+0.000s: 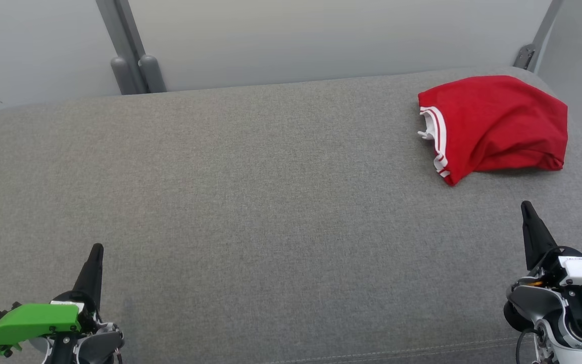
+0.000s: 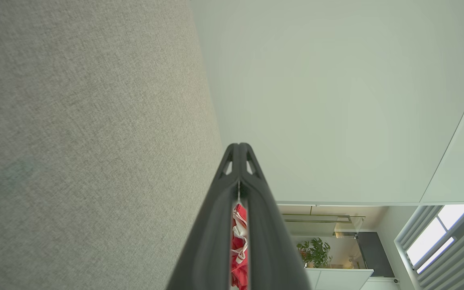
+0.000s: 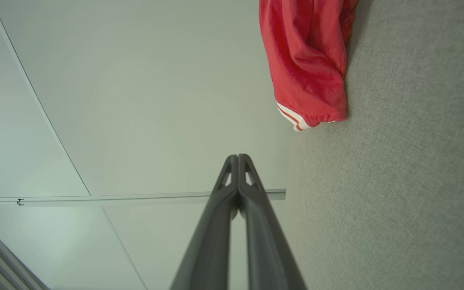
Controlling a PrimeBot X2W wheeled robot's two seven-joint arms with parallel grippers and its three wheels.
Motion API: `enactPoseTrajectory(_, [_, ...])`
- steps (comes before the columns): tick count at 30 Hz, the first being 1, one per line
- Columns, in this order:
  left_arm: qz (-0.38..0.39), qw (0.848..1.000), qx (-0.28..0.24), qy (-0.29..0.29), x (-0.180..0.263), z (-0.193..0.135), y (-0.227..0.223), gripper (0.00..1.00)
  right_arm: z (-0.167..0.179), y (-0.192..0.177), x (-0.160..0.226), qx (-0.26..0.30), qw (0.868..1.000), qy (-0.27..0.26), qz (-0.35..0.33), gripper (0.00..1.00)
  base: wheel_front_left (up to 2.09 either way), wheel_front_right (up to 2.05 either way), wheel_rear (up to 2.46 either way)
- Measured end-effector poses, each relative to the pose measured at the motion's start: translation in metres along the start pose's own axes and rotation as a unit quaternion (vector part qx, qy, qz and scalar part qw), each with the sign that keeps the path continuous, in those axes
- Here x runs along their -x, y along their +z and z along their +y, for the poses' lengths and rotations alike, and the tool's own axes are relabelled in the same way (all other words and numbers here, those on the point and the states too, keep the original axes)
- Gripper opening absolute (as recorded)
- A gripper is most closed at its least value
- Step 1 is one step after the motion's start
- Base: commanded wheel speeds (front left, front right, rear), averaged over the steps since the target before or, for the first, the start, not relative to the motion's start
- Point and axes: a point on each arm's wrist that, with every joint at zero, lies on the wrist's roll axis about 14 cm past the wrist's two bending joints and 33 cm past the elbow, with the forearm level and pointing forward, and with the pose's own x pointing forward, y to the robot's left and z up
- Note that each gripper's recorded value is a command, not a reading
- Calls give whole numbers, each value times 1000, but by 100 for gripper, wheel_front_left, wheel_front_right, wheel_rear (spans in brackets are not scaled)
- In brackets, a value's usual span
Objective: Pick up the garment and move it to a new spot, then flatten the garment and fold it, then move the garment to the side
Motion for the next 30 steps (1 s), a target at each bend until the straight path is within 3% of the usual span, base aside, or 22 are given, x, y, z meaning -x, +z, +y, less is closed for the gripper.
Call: enactPoseTrajectory(30, [0, 1000, 0, 0, 0, 0, 0, 0, 0, 0, 0, 0, 1000, 0, 0, 0, 0, 0, 0])
